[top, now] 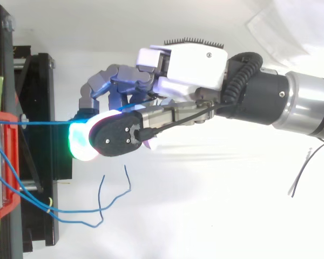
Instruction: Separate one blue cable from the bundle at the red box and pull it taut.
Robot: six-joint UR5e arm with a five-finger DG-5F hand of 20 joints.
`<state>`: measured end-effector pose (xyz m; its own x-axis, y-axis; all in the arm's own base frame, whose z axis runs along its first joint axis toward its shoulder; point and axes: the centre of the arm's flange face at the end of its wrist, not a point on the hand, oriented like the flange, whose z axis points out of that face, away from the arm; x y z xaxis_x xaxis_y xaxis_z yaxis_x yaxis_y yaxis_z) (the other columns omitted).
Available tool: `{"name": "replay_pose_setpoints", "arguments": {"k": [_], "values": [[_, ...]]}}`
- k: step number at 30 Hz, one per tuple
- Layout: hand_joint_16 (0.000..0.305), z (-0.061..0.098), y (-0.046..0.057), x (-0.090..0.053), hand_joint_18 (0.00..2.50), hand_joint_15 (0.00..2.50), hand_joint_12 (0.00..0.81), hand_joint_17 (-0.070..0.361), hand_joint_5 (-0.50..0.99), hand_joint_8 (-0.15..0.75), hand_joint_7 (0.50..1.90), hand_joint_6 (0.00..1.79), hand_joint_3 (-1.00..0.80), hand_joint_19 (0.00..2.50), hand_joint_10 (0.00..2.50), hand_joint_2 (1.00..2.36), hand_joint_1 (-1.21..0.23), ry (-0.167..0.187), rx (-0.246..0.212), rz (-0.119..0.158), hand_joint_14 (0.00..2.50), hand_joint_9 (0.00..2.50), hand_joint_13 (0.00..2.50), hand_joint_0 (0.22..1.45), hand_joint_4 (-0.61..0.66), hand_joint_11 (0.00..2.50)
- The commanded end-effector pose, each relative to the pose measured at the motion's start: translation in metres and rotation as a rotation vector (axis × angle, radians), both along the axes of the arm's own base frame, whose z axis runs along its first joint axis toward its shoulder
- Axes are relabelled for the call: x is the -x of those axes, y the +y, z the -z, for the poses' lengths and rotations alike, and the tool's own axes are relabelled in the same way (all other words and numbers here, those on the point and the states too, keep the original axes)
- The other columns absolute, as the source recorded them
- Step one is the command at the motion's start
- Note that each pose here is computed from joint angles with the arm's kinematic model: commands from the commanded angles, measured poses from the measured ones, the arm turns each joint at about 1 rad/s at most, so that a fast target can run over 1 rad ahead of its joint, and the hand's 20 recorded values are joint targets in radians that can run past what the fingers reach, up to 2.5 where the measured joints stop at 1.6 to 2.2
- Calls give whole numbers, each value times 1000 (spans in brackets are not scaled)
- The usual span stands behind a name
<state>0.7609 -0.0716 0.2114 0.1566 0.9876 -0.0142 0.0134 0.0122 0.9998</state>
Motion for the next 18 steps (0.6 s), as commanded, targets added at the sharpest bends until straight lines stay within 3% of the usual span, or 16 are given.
{"name": "replay_pose_setpoints", "arguments": {"k": [1,5,6,11,18], "values": [[79,2,-1,0,1596,1552,626,177,-237,456,861,892,-500,707,2500,1000,-452,6,16,20,2500,253,1324,432,217,2304],[83,2,-5,1,1896,1632,676,186,-227,483,890,880,-500,709,2500,1000,-460,8,23,37,2500,465,1572,446,217,2465],[252,0,-5,1,1974,1626,686,189,-222,480,906,875,-500,739,2500,1000,-465,4,23,37,2500,522,1628,456,215,2492],[254,0,-13,0,2155,1662,722,190,-207,491,960,863,-500,753,2500,1000,-479,-6,11,47,2500,687,1777,493,212,2500],[250,-2,-29,1,2167,1685,748,188,-199,498,990,860,-500,763,2500,1000,-547,-30,-36,68,2500,766,1812,545,201,2500]]}}
